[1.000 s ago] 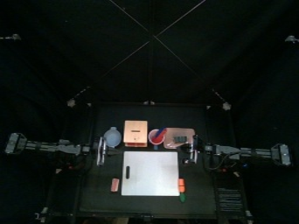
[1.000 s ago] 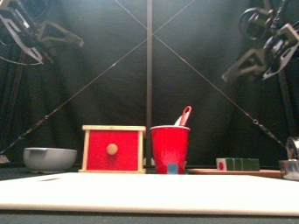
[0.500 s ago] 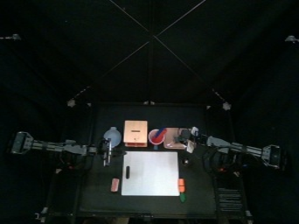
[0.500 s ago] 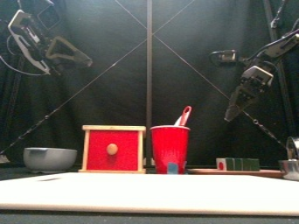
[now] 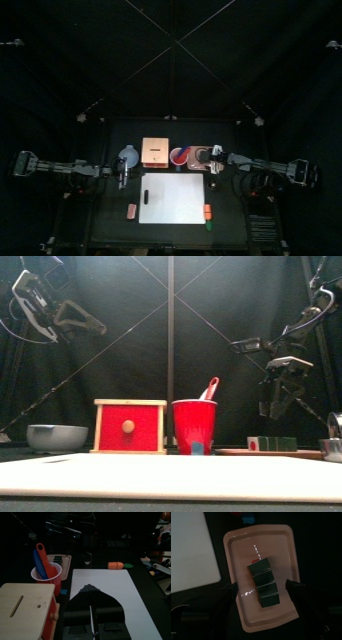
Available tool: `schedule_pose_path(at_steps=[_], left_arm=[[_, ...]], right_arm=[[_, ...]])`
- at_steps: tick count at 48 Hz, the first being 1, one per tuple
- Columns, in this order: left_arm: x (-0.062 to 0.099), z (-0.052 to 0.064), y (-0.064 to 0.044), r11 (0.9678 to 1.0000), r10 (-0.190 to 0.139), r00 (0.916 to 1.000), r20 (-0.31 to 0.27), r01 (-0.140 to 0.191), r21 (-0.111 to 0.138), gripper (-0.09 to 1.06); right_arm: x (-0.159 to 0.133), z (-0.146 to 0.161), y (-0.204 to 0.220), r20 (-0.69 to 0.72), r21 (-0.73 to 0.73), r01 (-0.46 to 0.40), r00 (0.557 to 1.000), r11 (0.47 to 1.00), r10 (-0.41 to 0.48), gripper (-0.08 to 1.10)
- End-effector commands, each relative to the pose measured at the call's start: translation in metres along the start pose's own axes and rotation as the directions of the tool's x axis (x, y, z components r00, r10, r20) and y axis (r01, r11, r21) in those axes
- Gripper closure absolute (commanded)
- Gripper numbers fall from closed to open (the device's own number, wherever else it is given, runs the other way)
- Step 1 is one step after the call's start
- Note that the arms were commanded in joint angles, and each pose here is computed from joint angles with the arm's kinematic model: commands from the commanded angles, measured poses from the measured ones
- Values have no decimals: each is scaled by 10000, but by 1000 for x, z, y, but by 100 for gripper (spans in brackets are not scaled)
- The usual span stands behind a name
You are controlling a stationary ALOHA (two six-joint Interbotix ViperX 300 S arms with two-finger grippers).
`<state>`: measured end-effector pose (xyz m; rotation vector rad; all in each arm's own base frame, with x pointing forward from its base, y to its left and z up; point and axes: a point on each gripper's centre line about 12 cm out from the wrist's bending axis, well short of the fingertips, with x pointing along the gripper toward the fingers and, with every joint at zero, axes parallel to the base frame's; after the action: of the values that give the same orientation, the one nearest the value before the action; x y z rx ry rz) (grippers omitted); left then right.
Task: Place sushi on board then cut the sushi with the knife then place the pieces on the plate
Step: Place the sushi on the board
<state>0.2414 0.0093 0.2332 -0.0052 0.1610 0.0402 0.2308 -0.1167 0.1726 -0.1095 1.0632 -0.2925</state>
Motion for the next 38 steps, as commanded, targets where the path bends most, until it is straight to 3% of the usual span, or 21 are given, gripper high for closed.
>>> schedule_pose_path(at_steps=[1, 27, 32, 38], left_arm=[[2, 10, 1, 10000, 40, 9995, 307, -40, 6, 99], [2, 7, 1, 10000, 51, 9997, 245, -51, -38, 99], [2, 7, 1, 10000, 51, 9997, 230, -50, -53, 99], [2, 6, 1, 10000, 51, 9998, 199, -50, -53, 99]], right_arm=[[7, 6, -9, -88, -45, -61, 9999, 10000, 61, -1], [51, -18, -27, -968, -47, -819, 9920, 9966, 811, 2], [55, -19, -27, -1022, -66, -821, 9915, 9966, 810, 10], [56, -21, -25, -1058, 14, -870, 9906, 9962, 866, 27]])
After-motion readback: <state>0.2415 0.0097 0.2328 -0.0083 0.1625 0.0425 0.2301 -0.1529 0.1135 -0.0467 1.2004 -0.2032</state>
